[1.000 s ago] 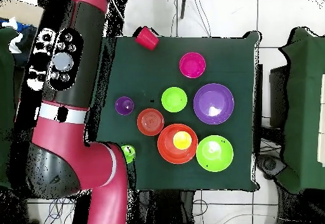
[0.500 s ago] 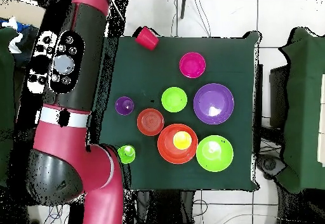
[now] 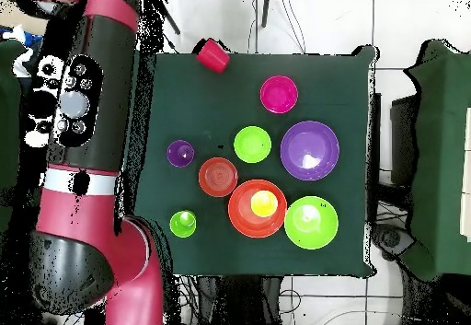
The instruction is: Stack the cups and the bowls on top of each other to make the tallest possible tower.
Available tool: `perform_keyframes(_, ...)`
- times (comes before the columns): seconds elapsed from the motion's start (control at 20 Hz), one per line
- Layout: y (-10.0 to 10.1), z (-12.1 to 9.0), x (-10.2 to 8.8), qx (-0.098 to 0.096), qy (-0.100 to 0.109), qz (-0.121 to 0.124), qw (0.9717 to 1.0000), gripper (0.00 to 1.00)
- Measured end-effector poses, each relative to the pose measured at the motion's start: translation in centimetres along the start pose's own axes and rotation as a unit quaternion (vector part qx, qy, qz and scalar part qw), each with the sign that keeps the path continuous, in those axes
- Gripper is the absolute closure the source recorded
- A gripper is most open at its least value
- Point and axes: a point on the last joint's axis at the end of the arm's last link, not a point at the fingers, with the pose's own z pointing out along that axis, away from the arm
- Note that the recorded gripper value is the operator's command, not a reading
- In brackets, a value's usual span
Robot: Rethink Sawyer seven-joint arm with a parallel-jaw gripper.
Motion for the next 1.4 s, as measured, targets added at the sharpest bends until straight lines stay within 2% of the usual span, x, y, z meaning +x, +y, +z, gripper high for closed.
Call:
perform_keyframes(0.4, -0.1, 0.2, 2.7, 0.007, 0.003, -0.025, 0.9997, 0.0)
perform_keyframes(1.15, -1.5, 1.1, 2.4, 0.019, 0.005, -0.033, 0.9993, 0.0)
perform_keyframes(1.4, -2.4, 1.9, 3.1, 0.026, 0.002, -0.037, 0.999, 0.0)
